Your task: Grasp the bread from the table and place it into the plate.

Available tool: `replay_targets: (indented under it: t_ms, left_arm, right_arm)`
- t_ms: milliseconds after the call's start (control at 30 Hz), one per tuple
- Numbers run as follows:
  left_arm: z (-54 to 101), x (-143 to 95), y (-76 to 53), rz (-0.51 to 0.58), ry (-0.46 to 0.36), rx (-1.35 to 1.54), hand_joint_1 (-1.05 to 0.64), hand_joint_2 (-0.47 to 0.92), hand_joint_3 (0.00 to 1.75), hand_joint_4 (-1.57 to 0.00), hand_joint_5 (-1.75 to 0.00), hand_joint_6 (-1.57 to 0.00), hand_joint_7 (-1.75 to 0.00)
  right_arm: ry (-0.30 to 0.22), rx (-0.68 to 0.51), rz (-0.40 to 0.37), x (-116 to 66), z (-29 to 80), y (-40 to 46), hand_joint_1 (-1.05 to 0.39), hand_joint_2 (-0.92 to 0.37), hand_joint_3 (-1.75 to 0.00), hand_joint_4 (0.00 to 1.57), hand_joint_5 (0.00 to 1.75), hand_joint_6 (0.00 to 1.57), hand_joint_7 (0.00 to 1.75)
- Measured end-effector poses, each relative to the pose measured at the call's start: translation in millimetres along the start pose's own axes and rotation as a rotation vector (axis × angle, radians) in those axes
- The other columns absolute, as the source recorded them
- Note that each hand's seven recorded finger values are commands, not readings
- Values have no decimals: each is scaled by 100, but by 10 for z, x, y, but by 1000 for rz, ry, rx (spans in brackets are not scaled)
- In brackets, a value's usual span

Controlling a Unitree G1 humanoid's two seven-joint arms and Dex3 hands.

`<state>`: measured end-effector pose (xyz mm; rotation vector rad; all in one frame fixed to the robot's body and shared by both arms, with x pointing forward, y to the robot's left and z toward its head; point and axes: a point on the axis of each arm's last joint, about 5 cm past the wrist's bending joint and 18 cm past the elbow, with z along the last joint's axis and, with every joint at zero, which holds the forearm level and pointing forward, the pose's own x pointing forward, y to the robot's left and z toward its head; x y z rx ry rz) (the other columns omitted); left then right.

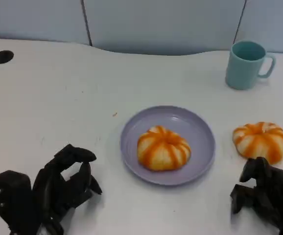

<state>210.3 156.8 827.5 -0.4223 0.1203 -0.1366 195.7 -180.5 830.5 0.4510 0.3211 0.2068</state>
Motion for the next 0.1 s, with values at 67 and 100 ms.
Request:
replay_targets:
  t_ms: [67,100]
  left_arm:
    - [-2,-2,2,-8,-1,-3,-32,56,111,-86,-175,-61,-158]
    - [-1,-3,4,-10,-4,-6,-32,55,111,-86,-175,-61,-158]
  right_arm:
    - [-1,-1,2,0,-1,-2,-45,-92,-49,127,135,115,127]
    - [-1,-1,2,-1,-1,-2,-45,-92,-48,127,135,115,126]
